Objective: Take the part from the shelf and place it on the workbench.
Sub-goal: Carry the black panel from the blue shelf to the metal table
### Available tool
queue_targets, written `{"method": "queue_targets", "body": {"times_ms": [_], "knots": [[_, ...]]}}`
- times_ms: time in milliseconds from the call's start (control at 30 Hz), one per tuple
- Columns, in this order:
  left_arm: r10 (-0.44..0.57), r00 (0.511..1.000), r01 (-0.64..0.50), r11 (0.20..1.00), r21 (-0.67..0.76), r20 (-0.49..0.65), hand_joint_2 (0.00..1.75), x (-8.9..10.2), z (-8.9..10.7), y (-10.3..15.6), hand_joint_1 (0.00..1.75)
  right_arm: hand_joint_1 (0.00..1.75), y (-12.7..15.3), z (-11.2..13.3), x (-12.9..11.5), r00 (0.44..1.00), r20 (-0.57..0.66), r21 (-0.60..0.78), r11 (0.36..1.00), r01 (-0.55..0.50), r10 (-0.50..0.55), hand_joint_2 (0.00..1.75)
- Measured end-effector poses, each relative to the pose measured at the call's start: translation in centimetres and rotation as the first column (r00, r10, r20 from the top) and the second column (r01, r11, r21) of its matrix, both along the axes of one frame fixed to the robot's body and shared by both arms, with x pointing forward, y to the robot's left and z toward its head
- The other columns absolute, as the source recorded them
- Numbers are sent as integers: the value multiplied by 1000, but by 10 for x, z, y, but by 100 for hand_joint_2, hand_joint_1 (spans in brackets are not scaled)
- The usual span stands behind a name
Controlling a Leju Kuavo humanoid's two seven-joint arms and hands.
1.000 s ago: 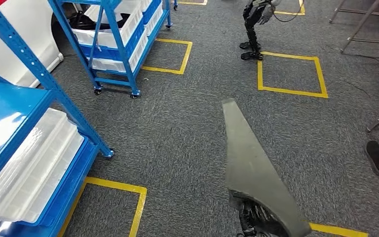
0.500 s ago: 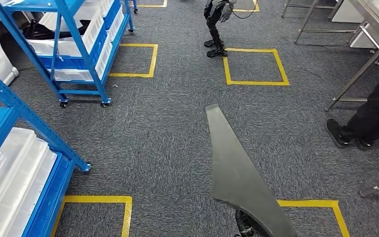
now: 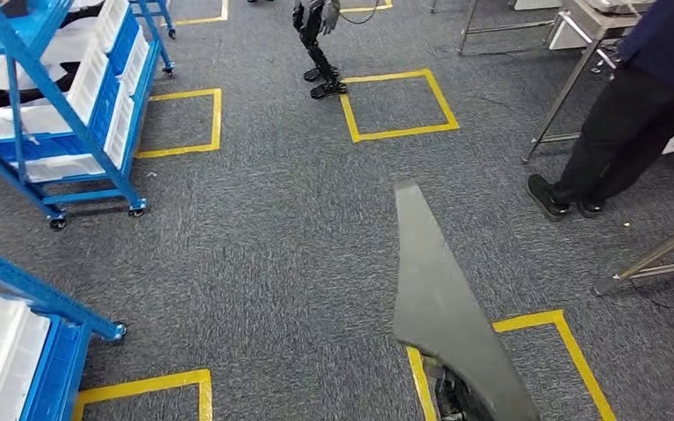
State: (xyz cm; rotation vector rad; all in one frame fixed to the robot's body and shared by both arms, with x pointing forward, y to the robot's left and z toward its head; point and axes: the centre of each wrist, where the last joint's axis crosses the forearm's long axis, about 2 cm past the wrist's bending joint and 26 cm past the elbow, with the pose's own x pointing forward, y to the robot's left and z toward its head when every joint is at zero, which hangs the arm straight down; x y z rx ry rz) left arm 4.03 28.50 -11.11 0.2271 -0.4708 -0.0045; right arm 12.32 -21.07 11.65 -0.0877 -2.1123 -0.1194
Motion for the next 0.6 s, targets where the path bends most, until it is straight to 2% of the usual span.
{"method": "queue_targets", "body": {"times_ms": [367,600], "knots": [[-12,998,12,1000,-10,65,0,0,0,-1,0,175,0,1,-5,1000,-5,-14,1000,15,-15,175],[-13,999,14,1000,-25,38,0,-2,0,-3,0,175,0,2,-5,1000,-3,-29,999,27,-27,175]]}}
